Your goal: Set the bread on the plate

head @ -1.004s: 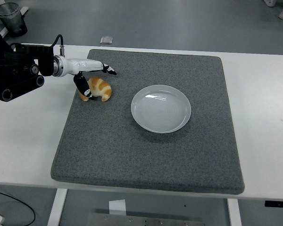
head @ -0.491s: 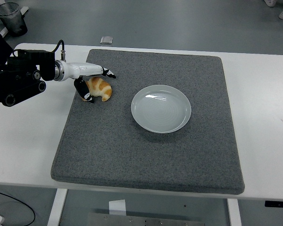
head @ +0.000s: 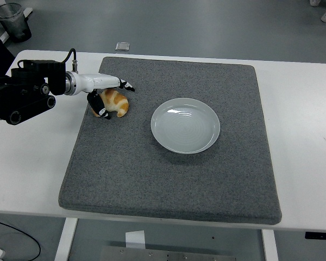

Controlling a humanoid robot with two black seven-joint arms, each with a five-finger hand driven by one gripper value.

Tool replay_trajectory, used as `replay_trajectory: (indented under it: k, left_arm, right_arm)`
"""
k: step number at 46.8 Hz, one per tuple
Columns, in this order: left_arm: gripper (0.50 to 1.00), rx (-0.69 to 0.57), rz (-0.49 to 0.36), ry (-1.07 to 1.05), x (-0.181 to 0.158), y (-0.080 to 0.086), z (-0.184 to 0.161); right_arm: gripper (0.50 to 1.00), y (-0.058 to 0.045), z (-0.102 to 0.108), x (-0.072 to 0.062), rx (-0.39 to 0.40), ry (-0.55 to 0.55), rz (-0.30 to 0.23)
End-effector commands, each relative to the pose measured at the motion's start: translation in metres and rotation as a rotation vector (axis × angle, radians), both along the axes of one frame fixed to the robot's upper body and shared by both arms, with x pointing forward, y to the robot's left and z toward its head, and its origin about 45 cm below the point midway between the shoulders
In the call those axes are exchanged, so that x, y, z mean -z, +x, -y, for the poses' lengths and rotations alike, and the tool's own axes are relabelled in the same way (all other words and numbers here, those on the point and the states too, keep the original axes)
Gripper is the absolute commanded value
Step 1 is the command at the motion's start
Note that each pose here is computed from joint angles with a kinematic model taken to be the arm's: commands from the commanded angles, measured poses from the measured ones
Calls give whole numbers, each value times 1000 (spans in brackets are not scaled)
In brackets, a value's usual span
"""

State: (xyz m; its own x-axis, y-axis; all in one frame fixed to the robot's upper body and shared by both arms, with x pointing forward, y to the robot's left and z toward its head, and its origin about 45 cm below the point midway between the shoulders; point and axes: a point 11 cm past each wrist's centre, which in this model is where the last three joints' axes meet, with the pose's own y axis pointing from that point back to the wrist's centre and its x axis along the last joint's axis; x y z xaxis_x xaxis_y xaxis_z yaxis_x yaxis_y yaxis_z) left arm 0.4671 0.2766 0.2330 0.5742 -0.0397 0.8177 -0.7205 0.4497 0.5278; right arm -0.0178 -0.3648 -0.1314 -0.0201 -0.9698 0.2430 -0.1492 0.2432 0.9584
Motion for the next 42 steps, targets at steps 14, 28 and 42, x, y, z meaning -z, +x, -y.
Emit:
replay_trajectory:
  k: [14, 28, 42]
  left_arm:
    - [866, 10, -7, 16, 9, -2, 2]
    - [789, 18, -9, 34, 13, -4, 2]
    - [500, 38, 19, 78, 12, 0, 2]
  right_arm:
    - [932, 0, 0, 0, 0, -1, -1]
    - [932, 0, 0, 0, 0, -1, -1]
    - [932, 0, 0, 0, 2, -1, -1]
